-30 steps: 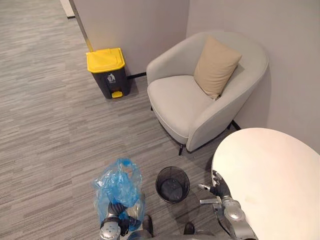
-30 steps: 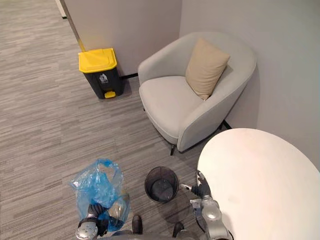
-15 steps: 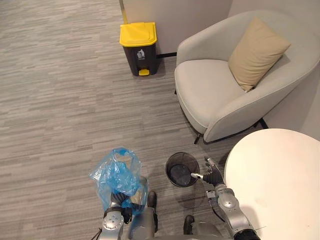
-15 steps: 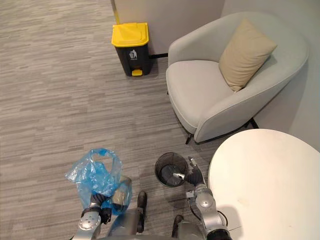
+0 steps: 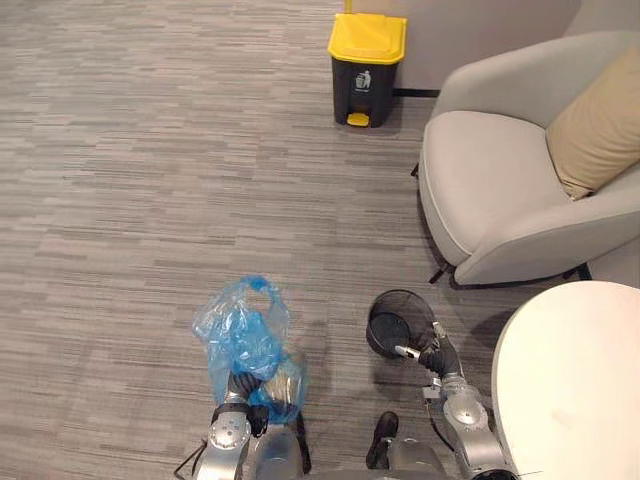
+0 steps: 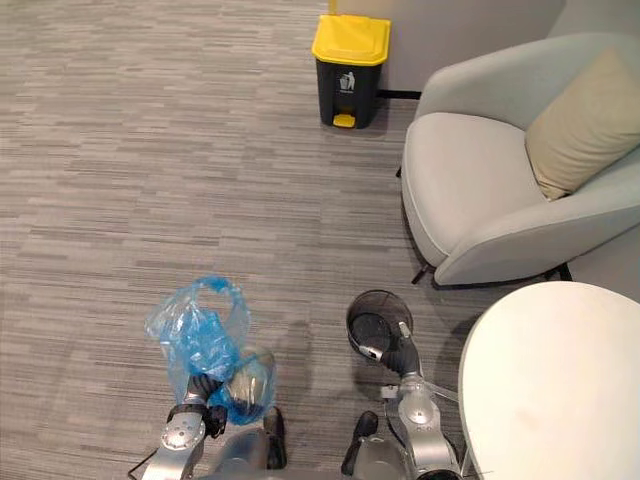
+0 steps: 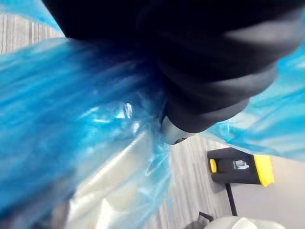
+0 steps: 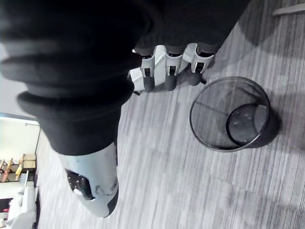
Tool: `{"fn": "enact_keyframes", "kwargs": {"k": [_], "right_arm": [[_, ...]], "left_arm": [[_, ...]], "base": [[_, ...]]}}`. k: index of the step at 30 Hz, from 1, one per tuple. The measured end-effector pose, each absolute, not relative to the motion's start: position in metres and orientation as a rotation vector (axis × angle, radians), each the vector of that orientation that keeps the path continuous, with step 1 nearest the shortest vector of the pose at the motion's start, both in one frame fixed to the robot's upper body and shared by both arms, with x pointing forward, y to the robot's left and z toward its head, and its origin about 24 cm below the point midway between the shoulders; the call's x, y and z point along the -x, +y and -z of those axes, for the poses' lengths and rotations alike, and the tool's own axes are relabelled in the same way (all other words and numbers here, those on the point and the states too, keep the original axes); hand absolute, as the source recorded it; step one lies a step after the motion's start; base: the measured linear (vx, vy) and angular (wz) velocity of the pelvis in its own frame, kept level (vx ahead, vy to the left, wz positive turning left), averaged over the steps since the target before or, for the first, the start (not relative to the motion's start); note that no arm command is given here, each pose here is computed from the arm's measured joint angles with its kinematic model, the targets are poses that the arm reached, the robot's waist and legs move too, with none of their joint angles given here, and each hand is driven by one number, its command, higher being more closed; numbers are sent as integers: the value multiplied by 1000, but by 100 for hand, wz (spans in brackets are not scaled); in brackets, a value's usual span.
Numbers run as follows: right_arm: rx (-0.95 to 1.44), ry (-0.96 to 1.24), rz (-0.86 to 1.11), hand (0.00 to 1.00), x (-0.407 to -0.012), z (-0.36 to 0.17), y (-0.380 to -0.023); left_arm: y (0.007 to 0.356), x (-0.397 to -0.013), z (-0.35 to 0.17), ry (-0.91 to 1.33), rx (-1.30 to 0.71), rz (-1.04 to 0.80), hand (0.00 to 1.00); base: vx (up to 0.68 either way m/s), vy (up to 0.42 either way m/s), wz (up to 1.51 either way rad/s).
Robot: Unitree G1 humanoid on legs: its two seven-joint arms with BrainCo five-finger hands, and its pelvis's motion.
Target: Gather rubbish on tea table into small bin, then transfer packed bag to large trash can.
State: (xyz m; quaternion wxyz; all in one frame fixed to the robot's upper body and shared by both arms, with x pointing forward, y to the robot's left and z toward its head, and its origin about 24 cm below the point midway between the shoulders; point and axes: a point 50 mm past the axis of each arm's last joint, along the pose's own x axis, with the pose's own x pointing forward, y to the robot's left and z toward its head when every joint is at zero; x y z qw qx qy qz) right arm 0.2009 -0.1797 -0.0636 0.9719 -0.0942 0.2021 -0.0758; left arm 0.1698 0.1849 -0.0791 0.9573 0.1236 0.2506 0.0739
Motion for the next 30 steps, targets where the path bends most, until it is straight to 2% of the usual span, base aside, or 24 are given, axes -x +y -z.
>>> {"fn": "enact_keyframes", "kwargs": {"k": [6, 16, 20, 26, 30], "right_arm": [[191, 468, 170, 0, -196, 74, -185], [183, 558, 199, 0, -181, 88, -190], [179, 562, 217, 0, -169, 88, -193], [160, 577, 230, 0, -167, 90, -191], [164, 571, 271, 0, -158, 87, -202]], "left_arm": [[200, -162, 83, 542, -303, -165, 100], [199, -158, 82, 541, -294, -173, 100], [198, -154, 70, 490, -292, -181, 100], [201, -177, 58, 427, -305, -179, 100], [189, -176, 63, 444, -261, -166, 100]], "base": [[-90, 67, 12], [-42, 17, 45], [191, 20, 63], [296, -53, 66], [450, -179, 47]]}}
